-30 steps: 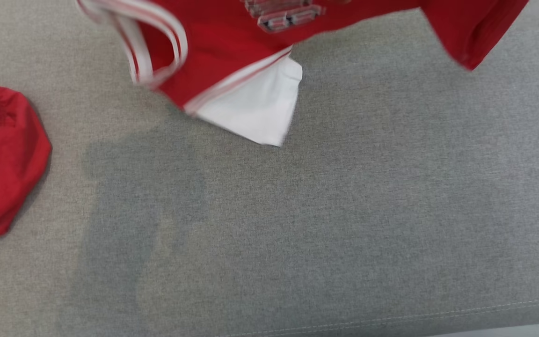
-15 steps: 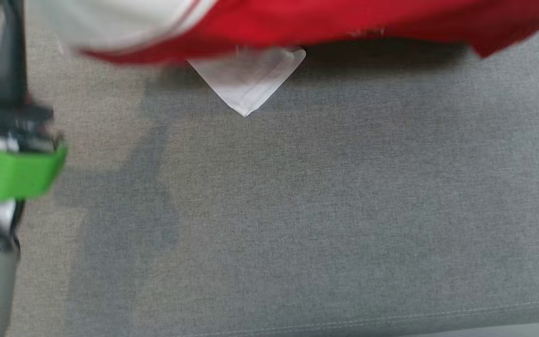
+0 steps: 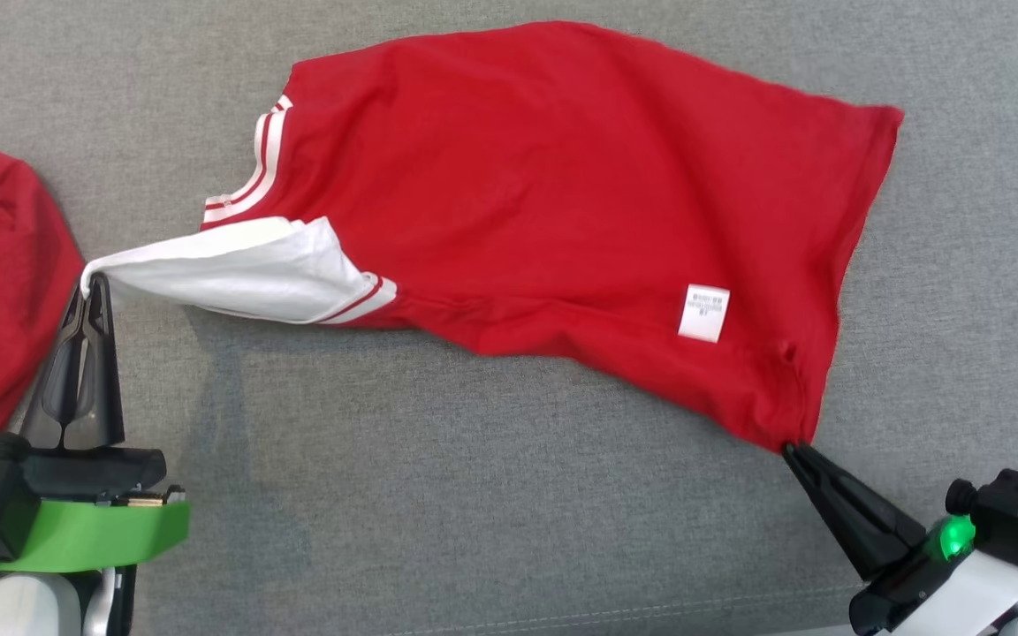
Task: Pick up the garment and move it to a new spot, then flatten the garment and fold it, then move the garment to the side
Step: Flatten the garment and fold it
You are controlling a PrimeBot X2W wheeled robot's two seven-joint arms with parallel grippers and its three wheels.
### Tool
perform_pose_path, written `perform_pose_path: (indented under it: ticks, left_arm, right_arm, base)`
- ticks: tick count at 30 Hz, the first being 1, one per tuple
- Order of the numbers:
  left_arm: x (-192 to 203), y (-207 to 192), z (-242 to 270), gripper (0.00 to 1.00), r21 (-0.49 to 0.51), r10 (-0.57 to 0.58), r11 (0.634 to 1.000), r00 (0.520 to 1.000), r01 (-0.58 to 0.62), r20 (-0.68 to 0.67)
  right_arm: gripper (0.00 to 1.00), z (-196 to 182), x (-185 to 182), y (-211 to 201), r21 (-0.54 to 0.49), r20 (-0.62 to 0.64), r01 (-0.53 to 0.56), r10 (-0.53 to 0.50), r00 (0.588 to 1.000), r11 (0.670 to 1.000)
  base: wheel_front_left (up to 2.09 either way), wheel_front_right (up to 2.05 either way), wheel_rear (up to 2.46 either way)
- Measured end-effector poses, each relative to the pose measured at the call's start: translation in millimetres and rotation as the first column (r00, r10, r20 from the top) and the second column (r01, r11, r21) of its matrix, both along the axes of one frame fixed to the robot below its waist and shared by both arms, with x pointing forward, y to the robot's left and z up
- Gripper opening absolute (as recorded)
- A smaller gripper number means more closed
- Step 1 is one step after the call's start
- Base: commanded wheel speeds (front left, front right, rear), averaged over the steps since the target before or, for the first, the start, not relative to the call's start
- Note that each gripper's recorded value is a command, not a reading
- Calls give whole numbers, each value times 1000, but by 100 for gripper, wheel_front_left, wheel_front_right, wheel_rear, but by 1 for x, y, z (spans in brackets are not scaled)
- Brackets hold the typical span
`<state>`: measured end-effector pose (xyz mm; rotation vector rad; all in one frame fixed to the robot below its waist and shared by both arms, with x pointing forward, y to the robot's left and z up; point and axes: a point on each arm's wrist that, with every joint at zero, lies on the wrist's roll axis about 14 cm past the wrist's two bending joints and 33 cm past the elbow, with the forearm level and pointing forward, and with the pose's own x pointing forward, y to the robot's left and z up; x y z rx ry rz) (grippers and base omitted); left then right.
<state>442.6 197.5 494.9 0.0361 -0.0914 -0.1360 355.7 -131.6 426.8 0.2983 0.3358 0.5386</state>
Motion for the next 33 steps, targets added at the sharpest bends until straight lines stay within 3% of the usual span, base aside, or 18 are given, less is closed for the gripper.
perform_pose_path:
  ticks: [2,3,12,21,32,33]
  left_arm:
    - [-2,-1,0,0,-6,6,1000,1000,-6,0]
    - [-2,-2,0,0,-4,4,1000,1000,-4,0]
    - [-6,-3,6,0,1,17,1000,1000,-17,15]
    - [-7,-11,-1,0,-31,16,999,1000,-16,-5]
    - [-7,-6,-3,0,-29,33,999,999,-33,-12]
    - [-7,-5,-4,0,-29,34,999,999,-34,-12]
  right_arm:
    - [40,-8,-9,0,19,-55,1,0,998,1000]
    - [100,-9,-11,-1,29,-72,4,-2,997,1000]
    - [100,19,10,-30,115,-72,99,-91,993,988]
    - [100,13,23,-6,148,-100,16,-1,995,989]
    - [100,-16,30,3,158,-192,3,28,981,987]
    - [95,-17,32,4,157,-194,2,29,981,988]
  base:
    - [0,0,0]
    - [0,0,0]
    - [0,0,0]
    - [0,0,0]
    - [0,0,0]
    - [0,0,0]
